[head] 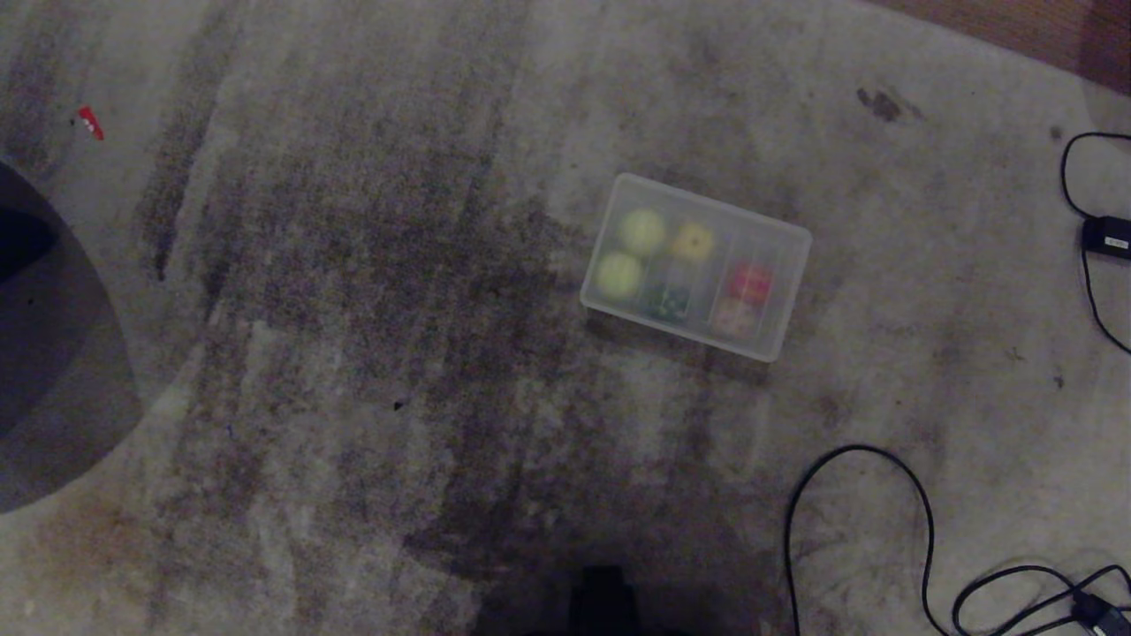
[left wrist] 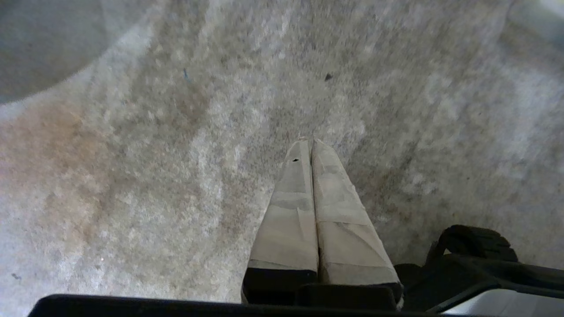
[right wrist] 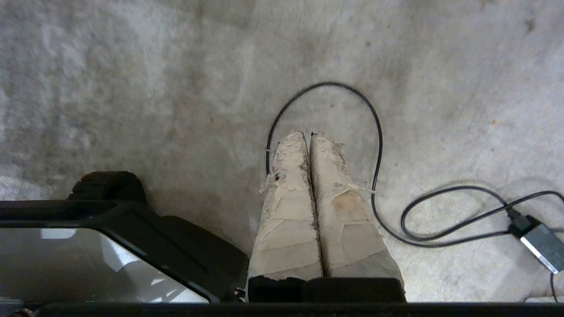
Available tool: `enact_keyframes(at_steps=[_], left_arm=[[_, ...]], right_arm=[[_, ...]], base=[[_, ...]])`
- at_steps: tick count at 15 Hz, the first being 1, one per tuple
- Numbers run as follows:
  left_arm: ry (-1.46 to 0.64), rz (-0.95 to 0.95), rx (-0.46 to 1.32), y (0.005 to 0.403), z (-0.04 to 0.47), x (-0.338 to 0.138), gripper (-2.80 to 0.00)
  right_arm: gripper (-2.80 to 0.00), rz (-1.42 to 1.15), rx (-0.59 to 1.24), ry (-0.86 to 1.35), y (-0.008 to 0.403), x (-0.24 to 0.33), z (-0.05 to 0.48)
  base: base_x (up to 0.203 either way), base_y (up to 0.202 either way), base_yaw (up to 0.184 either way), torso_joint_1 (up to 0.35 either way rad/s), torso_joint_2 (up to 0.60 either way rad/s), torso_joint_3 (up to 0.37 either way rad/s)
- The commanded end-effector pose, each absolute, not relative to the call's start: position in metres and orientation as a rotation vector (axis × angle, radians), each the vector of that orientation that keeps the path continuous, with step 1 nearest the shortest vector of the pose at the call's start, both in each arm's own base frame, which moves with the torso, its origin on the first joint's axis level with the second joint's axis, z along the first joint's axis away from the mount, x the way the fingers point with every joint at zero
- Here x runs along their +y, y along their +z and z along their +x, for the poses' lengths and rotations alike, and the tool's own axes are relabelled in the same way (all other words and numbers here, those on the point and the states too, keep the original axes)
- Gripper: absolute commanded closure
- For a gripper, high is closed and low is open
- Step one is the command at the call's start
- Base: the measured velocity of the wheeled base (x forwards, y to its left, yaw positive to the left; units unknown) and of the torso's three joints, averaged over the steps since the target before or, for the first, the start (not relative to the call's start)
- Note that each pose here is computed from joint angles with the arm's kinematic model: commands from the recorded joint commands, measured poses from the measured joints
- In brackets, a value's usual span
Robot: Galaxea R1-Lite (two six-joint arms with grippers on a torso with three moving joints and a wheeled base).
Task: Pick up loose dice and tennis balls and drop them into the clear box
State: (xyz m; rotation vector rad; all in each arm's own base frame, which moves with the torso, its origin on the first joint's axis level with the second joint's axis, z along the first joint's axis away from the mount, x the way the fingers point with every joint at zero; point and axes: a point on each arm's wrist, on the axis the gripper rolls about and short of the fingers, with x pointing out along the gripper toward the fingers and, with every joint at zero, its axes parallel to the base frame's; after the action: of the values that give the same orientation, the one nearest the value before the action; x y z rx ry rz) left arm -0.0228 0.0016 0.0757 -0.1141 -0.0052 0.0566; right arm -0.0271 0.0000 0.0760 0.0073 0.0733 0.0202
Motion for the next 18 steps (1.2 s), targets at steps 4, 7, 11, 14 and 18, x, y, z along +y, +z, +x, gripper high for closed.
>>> enact_keyframes(at_steps=[4, 7, 11, 14, 18], left_arm=[[0.06, -0.117, -0.003, 0.0754, -0.0226, 0.0016, 0.0], [0.059, -0.117, -0.003, 0.0754, -0.0226, 0.0016, 0.0], [0.06, -0.12, -0.004, 0.0754, -0.0226, 0.0016, 0.0], [0.061, -0.121, -0.004, 0.0754, -0.0226, 0.0016, 0.0], [0.061, -0.121, -0.005, 0.0756, -0.0226, 0.0016, 0.0]], right_arm=[[0.0, 0.006, 0.078, 0.021, 0.0759, 0.0, -0.0268], [0.0, 0.008, 0.078, 0.02, 0.0759, 0.0001, -0.0268], [0.0, 0.006, 0.078, 0.021, 0.0759, 0.0, -0.0268], [0.0, 0.008, 0.078, 0.021, 0.0759, 0.0, -0.0268], [0.0, 0.018, 0.078, 0.018, 0.0759, 0.0, -0.0268]], base=[[0.0, 0.0, 0.0, 0.002, 0.0, 0.204], [0.0, 0.0, 0.0, 0.003, 0.0, 0.203], [0.0, 0.0, 0.0, 0.004, 0.0, 0.203], [0.0, 0.0, 0.0, 0.005, 0.0, 0.206], [0.0, 0.0, 0.0, 0.002, 0.0, 0.206]])
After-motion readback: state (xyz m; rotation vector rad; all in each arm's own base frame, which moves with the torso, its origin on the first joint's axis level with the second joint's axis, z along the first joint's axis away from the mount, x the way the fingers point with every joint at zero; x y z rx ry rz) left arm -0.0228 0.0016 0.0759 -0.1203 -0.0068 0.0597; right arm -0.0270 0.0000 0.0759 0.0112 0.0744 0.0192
